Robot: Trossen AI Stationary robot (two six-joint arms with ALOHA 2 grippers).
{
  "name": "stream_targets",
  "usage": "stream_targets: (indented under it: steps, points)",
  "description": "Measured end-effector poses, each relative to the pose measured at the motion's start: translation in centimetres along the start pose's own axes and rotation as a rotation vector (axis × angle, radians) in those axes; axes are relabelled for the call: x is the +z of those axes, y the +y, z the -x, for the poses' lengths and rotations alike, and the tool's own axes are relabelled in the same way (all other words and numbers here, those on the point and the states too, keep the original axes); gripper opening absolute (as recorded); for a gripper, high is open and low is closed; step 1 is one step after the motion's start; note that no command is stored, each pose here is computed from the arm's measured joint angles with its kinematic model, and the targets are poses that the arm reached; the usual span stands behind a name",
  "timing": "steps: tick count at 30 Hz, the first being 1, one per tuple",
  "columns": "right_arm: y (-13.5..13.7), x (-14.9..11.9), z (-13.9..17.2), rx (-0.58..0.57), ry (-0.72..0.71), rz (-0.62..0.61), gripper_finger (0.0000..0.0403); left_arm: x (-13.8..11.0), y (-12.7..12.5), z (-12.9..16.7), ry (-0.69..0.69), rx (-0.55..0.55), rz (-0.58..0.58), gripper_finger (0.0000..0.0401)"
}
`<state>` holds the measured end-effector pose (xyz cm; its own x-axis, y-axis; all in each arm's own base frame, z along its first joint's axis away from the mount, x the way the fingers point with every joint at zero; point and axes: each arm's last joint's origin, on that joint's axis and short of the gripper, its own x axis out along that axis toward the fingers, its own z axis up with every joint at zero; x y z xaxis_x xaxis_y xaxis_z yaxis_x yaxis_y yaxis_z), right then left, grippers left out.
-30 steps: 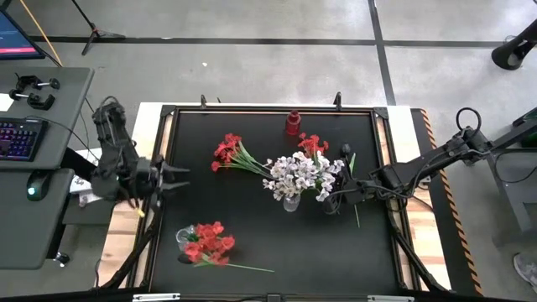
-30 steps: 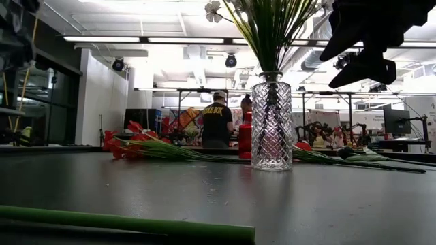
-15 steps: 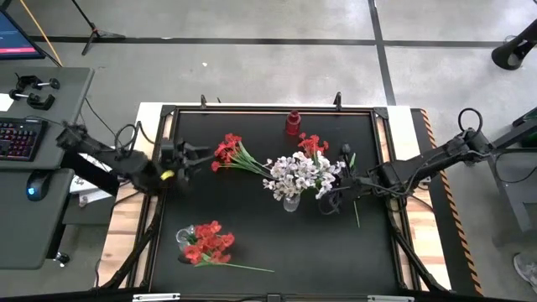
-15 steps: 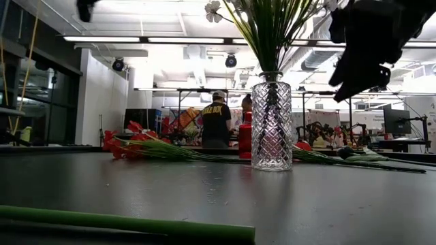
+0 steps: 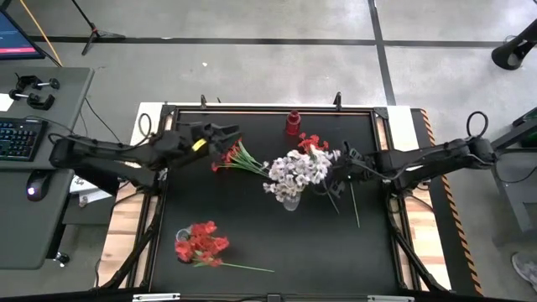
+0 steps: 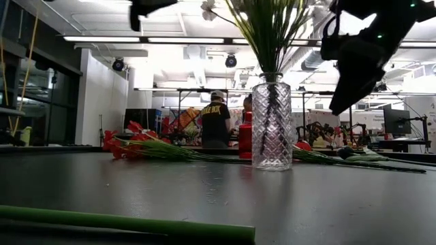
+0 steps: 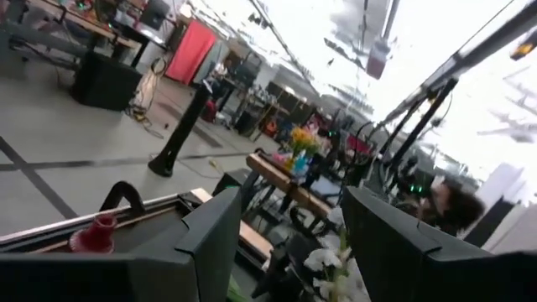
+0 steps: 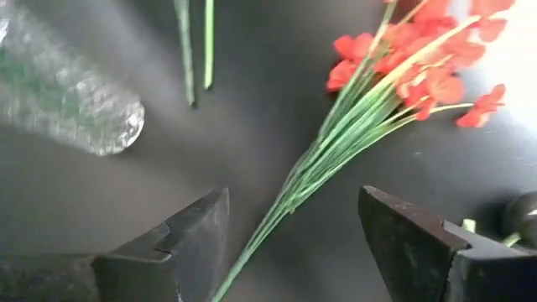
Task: Sort flowers into vase by color
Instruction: Put the right red flowers into the left transparent vase
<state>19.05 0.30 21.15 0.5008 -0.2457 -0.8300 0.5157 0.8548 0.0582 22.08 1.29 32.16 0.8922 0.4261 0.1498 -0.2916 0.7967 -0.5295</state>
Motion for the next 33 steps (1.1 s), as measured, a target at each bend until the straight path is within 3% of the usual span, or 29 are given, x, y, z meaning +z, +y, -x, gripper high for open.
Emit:
stream_targets:
  steps: [4, 9, 18, 28, 33]
  points:
    - [-0.9, 0.6, -0.3, -0.011, -0.003, -0.055, 0.0256, 0.6, 0.6, -2.7, 0.029, -0.027, -0.034, 0.0197]
    - [-1.7, 1.0, -0.5, -0.019, 0.002, -0.12, 0.0256, 3.4, 2.1, -4.7, 0.055, -0.085, -0.1, 0.0197]
    - [-3.2, 1.7, -0.8, -0.069, -0.022, -0.299, 0.0256, 7.8, 4.0, -3.8, 0.009, -0.107, -0.207, 0.0197]
    - [-4.6, 4.1, -1.0, 0.03, -0.171, -0.373, 0.0256, 8.1, 5.0, -2.5, 0.103, -0.025, -0.235, 0.0197]
    - [-5.5, 3.8, -1.2, -0.015, -0.131, -0.369, 0.0256, 7.8, 5.2, -2.5, 0.132, -0.009, -0.198, 0.0197]
